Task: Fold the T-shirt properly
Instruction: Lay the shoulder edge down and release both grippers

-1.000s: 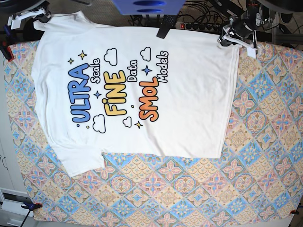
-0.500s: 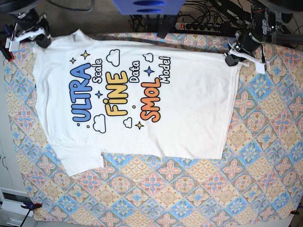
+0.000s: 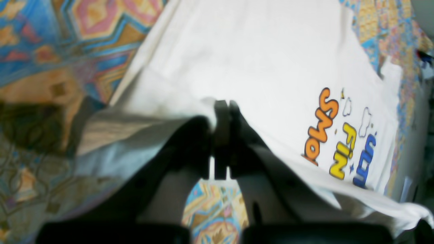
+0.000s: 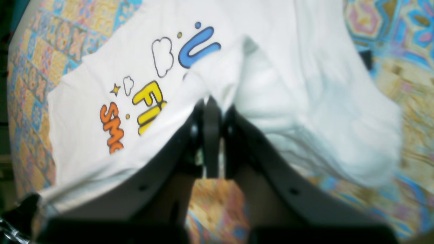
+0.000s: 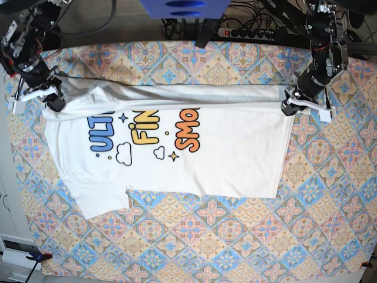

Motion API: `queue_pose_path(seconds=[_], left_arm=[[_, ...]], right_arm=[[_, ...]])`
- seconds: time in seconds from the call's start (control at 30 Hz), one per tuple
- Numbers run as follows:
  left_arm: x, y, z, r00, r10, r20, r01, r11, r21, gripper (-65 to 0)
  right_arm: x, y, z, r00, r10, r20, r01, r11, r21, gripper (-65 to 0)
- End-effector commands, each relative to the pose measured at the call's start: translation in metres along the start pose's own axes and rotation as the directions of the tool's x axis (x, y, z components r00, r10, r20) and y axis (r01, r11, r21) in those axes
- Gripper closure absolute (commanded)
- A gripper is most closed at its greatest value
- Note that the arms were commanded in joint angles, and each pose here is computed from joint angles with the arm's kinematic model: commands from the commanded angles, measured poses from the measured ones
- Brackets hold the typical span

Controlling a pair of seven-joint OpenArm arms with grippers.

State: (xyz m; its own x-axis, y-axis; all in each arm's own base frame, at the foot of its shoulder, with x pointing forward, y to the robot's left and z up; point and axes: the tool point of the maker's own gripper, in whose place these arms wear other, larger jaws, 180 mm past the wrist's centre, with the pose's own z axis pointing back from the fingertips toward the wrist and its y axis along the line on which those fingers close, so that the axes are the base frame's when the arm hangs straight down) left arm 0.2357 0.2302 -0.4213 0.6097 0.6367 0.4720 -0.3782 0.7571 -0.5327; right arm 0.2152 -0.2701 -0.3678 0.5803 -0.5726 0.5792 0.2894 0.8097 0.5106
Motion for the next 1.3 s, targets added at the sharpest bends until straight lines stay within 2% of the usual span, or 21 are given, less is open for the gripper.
queue_pose_path(seconds=[0.0, 0.13, 0.27, 0.47, 0.57, 0.77, 0.83, 0.97, 1.07, 1.27], left_arm=[[0.014, -0.002, -0.002, 0.999, -0.007, 0.032, 0.007, 1.0, -0.009, 0.0], [0.012, -0.009, -0.023, 1.0, -0.005, -0.001, 0.005, 1.0, -0.022, 0.0], [0.011, -0.01, -0.039, 1.0, 0.015, -0.023, -0.015, 1.0, -0.019, 0.0], [0.005, -0.015, -0.047, 0.999, 0.008, -0.045, -0.01, 1.0, -0.027, -0.5], [0.007, -0.014, -0.046, 0.999, 0.011, -0.04, -0.012, 1.0, -0.025, -5.8], [0.007, -0.007, -0.043, 0.999, 0.005, -0.046, -0.005, 1.0, -0.01, -22.8], [0.006, 0.001, -0.037, 0.999, -0.001, -0.053, 0.001, 1.0, 0.001, -28.8], [0.001, -0.01, -0.014, 0.997, -0.01, -0.07, 0.006, 0.998, -0.055, -38.5], [-0.011, -0.013, -0.001, 0.994, -0.002, -0.105, -0.006, 0.997, -0.077, -41.9], [-0.019, 0.016, 0.015, 0.993, 0.053, -0.108, -0.055, 0.998, -0.016, -42.6]], right_arm=[[0.013, 0.006, -0.004, 0.999, 0.009, 0.036, -0.01, 1.0, 0.029, -0.2], [0.013, 0.012, -0.033, 1.0, -0.019, 0.007, 0.019, 0.998, 0.053, -0.2], [0.017, 0.019, -0.054, 1.0, 0.012, -0.016, -0.011, 0.999, 0.044, -0.5], [0.032, 0.031, -0.071, 1.0, 0.004, -0.001, -0.004, 0.997, 0.073, -8.9], [0.038, 0.034, -0.076, 1.0, -0.005, 0.005, 0.004, 0.997, 0.083, -12.5], [0.04, 0.036, -0.072, 1.0, 0.013, 0.01, -0.014, 0.997, 0.082, -18.3], [0.033, 0.029, -0.062, 1.0, 0.029, 0.002, -0.029, 0.998, 0.061, -20.6], [0.025, 0.019, -0.035, 0.994, 0.107, -0.002, -0.107, 0.994, 0.015, -26.2], [0.012, 0.014, -0.018, 0.989, 0.145, -0.022, -0.145, 0.989, -0.012, -27.2], [-0.015, -0.001, 0.003, 0.983, 0.163, -0.087, -0.168, 0.985, -0.051, -27.2]])
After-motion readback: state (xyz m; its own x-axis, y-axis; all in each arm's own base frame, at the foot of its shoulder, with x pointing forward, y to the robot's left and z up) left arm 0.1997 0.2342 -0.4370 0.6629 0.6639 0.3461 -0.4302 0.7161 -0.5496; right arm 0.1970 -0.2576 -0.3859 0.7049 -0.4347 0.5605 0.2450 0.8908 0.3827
